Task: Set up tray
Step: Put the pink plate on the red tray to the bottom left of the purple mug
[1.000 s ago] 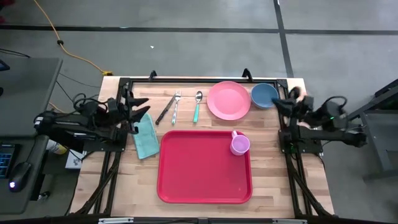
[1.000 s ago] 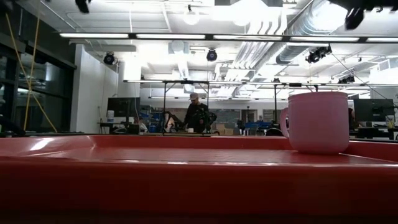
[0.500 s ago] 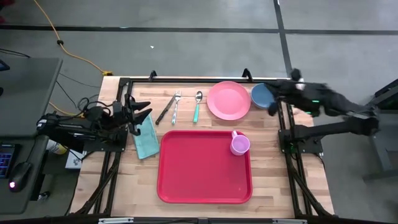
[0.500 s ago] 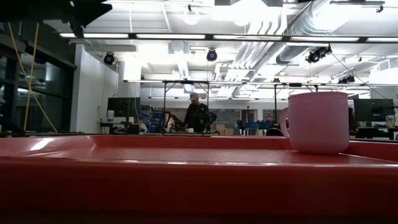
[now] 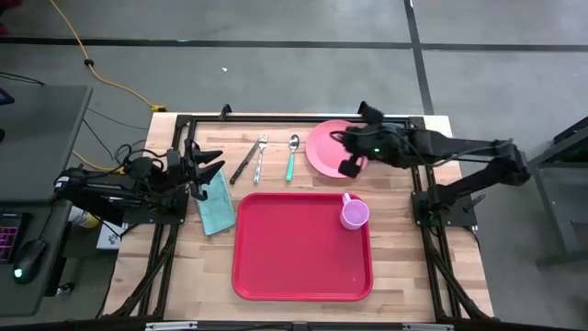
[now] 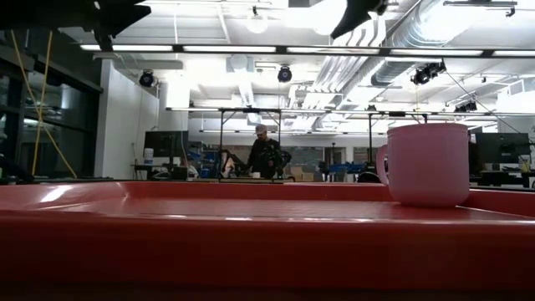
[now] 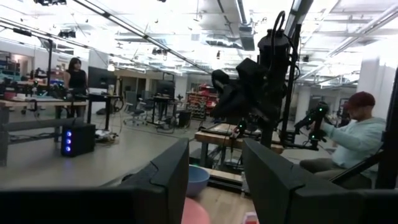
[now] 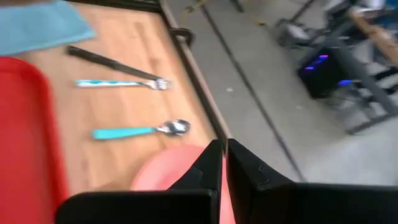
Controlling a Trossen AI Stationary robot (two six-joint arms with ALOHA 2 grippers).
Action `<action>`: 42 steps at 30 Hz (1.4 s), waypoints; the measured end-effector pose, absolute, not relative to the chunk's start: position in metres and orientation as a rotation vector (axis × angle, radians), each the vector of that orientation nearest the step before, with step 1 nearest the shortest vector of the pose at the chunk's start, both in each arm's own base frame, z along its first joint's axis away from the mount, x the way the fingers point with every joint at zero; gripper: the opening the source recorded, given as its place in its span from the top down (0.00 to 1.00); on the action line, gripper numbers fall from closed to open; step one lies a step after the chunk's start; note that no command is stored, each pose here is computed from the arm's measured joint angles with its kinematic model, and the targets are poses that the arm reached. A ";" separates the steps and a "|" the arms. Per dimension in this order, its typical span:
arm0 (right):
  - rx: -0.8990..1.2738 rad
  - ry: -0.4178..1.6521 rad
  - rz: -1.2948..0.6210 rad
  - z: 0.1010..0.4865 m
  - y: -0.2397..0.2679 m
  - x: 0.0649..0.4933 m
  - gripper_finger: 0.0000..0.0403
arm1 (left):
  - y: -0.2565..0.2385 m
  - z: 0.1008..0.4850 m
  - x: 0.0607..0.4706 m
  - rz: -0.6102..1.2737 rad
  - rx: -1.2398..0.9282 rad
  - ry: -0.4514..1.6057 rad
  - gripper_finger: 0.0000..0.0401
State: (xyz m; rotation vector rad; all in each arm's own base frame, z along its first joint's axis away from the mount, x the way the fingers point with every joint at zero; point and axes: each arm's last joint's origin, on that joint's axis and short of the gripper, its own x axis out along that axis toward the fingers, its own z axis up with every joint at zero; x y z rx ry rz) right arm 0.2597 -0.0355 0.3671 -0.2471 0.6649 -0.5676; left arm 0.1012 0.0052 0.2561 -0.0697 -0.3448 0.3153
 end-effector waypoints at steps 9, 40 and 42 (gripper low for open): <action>-0.174 0.717 -0.459 0.369 -0.036 0.311 1.00 | 0.004 0.256 0.101 0.287 -0.085 -0.349 0.55; 0.167 0.594 -0.306 0.368 -0.060 0.361 1.00 | 0.004 0.263 0.067 0.216 -0.050 -0.453 0.55; 0.184 0.590 -0.337 0.367 -0.064 0.362 1.00 | 0.004 0.263 0.067 0.222 -0.051 -0.435 0.55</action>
